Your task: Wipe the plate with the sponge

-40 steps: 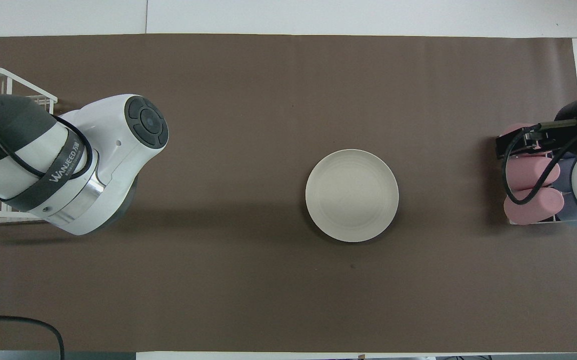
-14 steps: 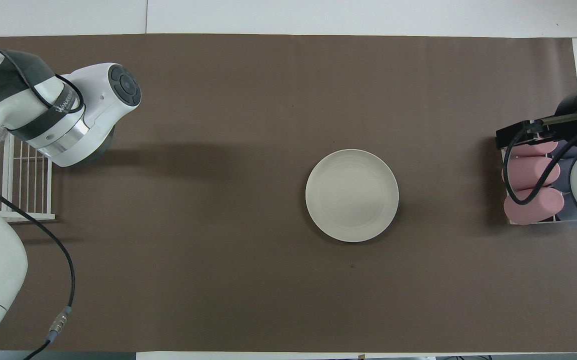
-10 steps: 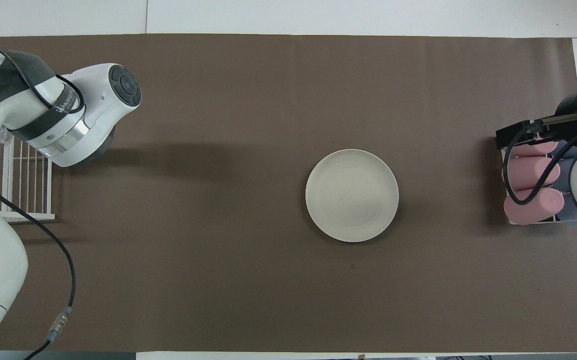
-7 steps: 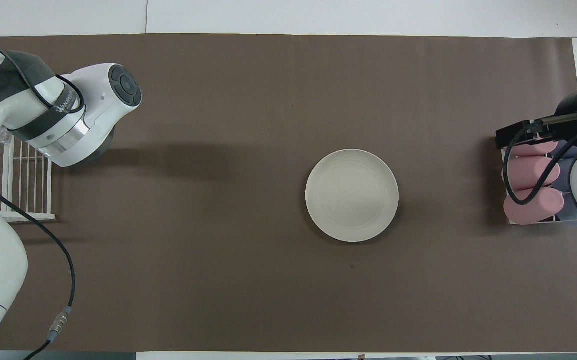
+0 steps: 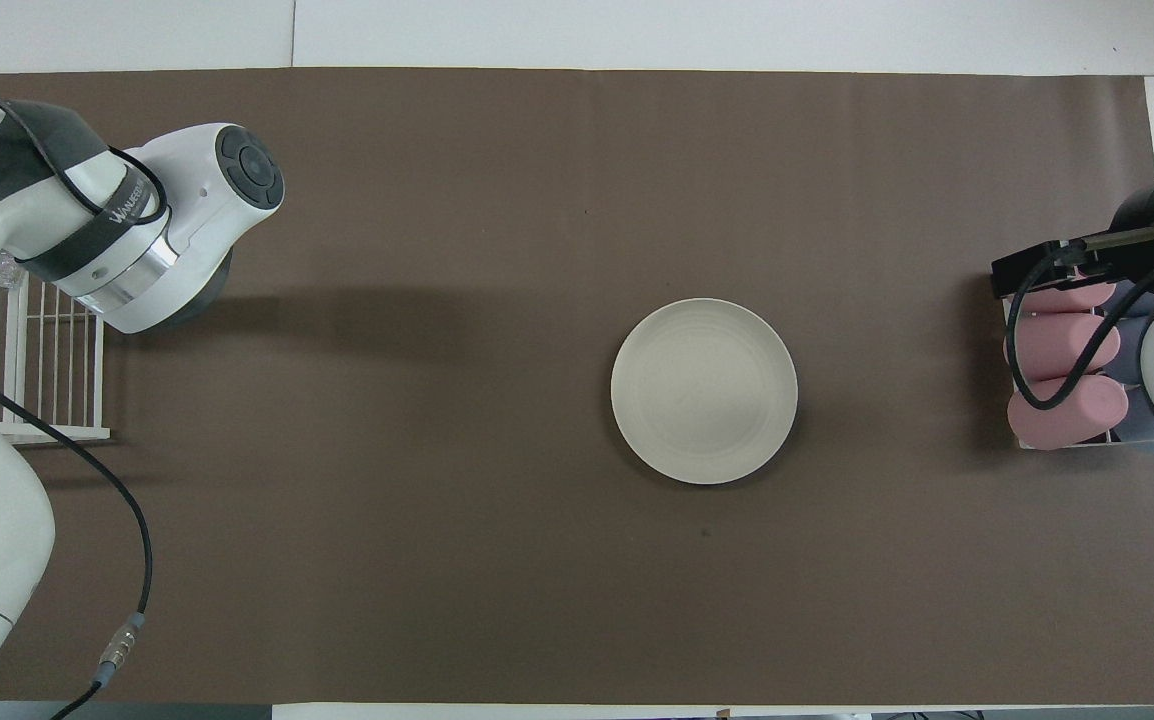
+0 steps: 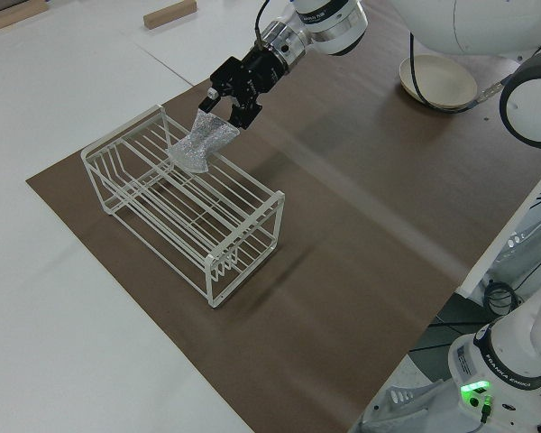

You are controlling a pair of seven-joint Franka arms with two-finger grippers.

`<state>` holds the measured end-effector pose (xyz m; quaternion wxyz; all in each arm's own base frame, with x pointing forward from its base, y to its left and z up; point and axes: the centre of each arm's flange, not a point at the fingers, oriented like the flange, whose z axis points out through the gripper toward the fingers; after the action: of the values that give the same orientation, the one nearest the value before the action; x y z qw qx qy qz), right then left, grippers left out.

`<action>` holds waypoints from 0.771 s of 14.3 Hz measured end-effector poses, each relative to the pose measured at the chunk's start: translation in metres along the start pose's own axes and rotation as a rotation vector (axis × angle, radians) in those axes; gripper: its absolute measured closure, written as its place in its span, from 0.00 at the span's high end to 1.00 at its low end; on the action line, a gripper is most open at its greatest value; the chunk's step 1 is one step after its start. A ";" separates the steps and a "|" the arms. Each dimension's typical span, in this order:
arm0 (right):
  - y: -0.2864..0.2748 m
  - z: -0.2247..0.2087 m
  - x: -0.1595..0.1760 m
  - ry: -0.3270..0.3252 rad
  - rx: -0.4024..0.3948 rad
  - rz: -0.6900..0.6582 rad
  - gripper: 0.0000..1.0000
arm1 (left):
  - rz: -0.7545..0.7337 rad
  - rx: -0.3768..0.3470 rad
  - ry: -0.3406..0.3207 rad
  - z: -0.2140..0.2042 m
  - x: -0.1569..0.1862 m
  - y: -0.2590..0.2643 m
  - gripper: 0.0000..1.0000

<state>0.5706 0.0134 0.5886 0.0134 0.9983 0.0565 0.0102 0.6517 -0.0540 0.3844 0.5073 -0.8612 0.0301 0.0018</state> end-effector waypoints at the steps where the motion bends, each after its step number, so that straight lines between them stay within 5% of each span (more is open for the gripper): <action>1: 0.000 0.000 0.000 0.000 0.000 0.000 1.00 | -0.021 -0.066 -0.007 -0.008 -0.001 -0.008 1.00; 11: 0.000 0.000 0.000 0.000 0.000 0.000 1.00 | -0.315 -0.828 -0.095 -0.084 -0.068 -0.171 1.00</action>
<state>0.5706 0.0135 0.5886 0.0134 0.9983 0.0567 0.0102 0.5908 -0.0413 0.5764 0.1145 -0.9849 -0.1278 -0.0241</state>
